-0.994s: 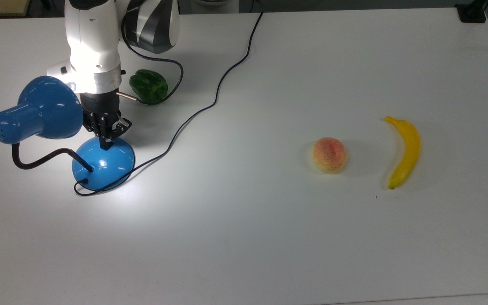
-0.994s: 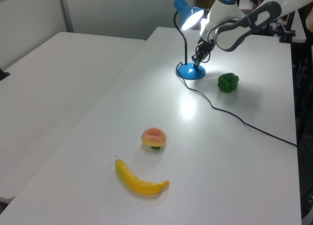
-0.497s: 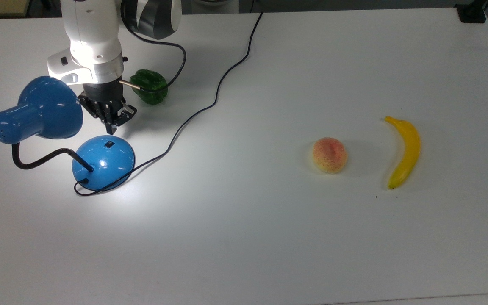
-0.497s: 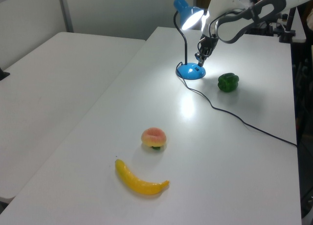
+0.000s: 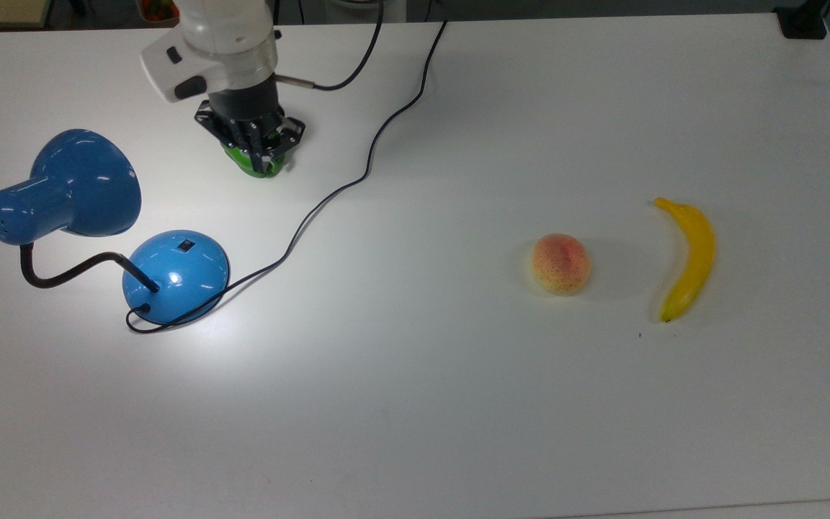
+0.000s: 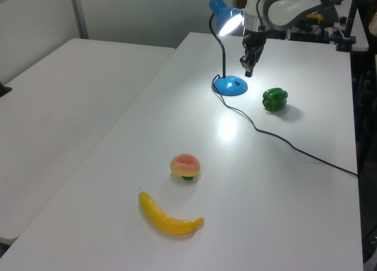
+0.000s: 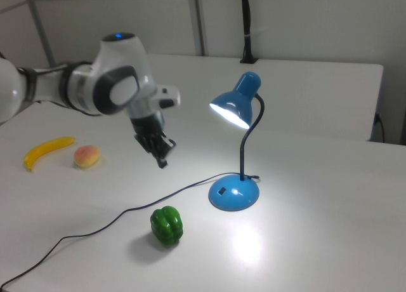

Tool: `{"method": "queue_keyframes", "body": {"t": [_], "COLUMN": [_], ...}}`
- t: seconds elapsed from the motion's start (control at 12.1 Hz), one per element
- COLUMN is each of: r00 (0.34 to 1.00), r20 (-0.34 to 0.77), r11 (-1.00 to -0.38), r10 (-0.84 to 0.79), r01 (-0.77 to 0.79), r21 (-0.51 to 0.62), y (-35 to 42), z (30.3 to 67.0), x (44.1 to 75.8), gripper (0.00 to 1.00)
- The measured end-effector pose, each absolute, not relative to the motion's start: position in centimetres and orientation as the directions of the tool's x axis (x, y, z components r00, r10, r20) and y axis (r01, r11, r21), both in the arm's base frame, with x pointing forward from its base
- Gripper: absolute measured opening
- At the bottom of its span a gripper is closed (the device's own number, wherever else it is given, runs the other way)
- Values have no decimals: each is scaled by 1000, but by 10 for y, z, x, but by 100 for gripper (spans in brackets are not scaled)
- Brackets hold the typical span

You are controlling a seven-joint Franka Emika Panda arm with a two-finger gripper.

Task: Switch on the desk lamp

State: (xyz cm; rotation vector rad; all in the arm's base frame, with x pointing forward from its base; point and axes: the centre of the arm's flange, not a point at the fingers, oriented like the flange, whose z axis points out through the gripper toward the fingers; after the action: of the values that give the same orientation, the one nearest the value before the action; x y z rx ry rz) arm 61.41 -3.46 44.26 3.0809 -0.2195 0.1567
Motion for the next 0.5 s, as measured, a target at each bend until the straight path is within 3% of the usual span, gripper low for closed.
{"method": "queue_keyframes", "body": {"t": [0.5], "r00": [994], "r20": [-55], "r11": [-993], "r10": [93], "r01": [97], "r21": [67], "y": [47], "z": [545], "x": [580], "gripper": [1]}}
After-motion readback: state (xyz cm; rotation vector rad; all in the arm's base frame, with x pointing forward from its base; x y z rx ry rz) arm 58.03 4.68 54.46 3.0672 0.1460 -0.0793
